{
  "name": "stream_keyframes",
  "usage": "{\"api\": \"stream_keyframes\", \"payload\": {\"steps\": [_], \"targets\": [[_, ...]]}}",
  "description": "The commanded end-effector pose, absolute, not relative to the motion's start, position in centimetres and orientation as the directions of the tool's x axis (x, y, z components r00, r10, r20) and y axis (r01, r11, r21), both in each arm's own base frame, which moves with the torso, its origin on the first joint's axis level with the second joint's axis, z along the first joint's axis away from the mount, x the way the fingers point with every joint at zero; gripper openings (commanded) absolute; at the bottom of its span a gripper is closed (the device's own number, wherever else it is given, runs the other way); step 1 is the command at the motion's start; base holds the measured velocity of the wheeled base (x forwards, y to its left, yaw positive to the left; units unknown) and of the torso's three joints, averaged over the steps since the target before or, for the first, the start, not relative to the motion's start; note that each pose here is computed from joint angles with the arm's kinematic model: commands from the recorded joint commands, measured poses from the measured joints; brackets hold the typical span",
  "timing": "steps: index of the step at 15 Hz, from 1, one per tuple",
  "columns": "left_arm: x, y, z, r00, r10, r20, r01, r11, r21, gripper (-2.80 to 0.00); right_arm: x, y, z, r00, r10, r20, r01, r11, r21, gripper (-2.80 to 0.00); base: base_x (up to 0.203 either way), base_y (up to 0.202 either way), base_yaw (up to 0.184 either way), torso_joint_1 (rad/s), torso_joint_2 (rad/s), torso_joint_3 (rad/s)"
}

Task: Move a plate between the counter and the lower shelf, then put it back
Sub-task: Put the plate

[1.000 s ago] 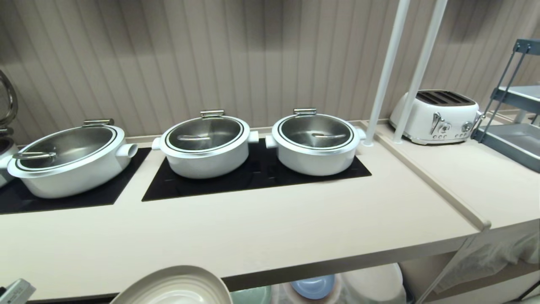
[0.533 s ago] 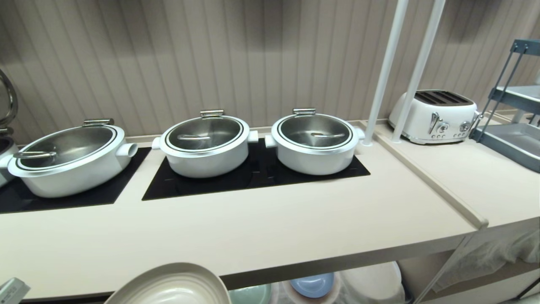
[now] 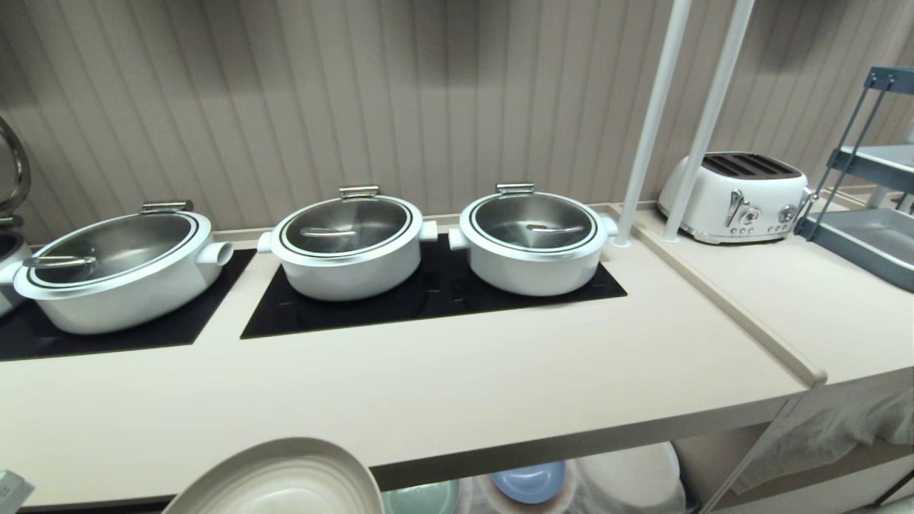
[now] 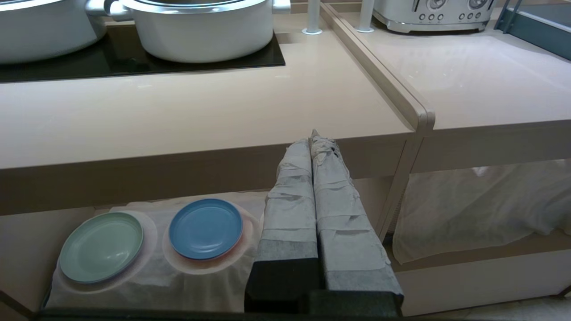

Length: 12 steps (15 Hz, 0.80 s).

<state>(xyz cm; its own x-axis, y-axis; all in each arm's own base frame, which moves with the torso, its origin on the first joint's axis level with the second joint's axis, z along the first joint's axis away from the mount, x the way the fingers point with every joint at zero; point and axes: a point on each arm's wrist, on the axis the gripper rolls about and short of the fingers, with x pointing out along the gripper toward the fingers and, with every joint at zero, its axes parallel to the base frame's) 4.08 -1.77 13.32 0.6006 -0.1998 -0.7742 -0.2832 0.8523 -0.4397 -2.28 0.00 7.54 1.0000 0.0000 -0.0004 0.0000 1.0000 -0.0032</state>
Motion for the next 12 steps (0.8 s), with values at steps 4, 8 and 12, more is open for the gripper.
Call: {"api": "stream_keyframes", "payload": {"steps": [4,8,12], "targets": [[2.9,-1.2,13.0,0.589,-0.169,-0.791,-0.311,0.855,-0.414,-2.8,-2.3,0.0,7.5,1.0,0.0,0.0,0.0,1.0,-0.003,-2.8,0.0,0.0,0.0,0.0,0.0,0.0],[2.9,-1.1,13.6,0.577,-0.151,-0.803,-0.327,0.858,-0.396,-2.8,-2.3,0.0,7.5,1.0,0.0,-0.001,0.0,1.0,-0.004,-2.8,0.0,0.0,0.0,0.0,0.0,0.0],[4.0,-1.6,14.4,0.552,-0.148,-0.821,-0.337,0.861,-0.381,-2.8,-2.3,0.0,7.5,1.0,0.0,0.0,0.0,1.0,-0.003,-2.8,0.0,0.0,0.0,0.0,0.0,0.0]]}}
